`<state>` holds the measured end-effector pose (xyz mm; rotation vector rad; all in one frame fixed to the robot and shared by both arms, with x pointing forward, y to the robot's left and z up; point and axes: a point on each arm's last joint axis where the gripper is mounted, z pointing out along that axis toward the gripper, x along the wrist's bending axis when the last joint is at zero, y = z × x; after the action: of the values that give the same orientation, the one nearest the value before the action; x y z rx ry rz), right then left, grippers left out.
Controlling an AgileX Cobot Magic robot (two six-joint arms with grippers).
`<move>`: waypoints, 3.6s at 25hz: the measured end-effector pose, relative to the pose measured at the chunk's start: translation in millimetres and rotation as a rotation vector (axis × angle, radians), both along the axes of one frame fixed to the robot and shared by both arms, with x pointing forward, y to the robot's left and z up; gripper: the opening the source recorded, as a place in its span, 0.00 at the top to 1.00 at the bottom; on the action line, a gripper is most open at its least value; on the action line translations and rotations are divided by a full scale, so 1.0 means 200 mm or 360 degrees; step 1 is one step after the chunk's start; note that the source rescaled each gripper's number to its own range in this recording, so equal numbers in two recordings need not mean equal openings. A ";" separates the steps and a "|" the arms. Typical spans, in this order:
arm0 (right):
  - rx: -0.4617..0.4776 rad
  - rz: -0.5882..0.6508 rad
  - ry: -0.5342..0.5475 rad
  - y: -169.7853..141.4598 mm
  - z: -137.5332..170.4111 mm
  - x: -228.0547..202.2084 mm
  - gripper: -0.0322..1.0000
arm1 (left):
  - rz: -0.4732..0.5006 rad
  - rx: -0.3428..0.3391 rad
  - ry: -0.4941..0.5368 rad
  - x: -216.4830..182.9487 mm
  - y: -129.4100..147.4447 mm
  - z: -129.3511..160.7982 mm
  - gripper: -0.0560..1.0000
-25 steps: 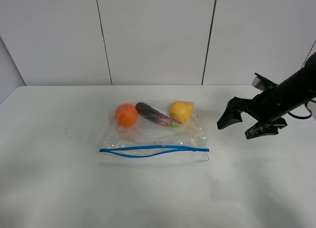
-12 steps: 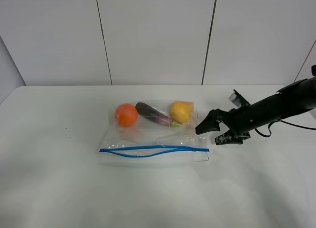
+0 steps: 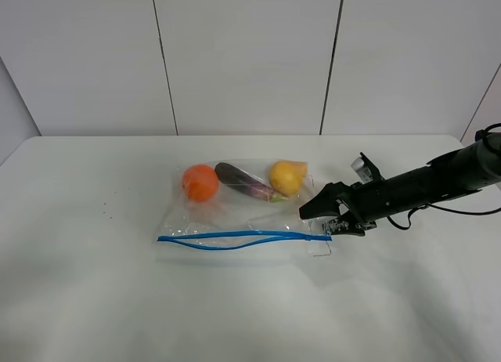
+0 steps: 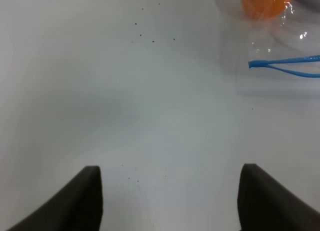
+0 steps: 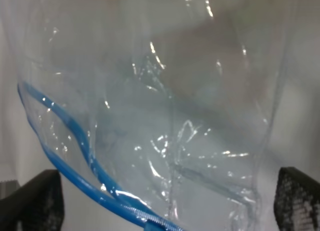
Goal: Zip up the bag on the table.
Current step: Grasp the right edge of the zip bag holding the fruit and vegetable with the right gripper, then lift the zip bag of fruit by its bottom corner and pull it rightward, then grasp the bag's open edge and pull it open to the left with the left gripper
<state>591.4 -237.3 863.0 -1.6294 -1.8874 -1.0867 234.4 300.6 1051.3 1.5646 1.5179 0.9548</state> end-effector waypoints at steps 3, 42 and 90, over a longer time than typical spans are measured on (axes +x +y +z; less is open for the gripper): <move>0.0001 0.0009 -0.0002 0.00 -0.01 0.01 0.15 | 0.0000 0.0000 0.0000 0.00 0.00 0.00 0.16; 0.0153 0.0113 0.0260 0.03 -0.06 0.06 0.97 | 0.0000 0.0000 0.0000 0.00 0.00 0.00 0.16; 0.0520 -0.0160 0.0371 0.06 0.19 0.11 0.97 | 0.0000 0.0000 0.0000 0.00 0.00 0.00 0.16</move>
<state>612.9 -224.9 900.6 -1.5951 -1.4114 -1.1226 234.4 300.6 1051.3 1.5646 1.5179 0.9548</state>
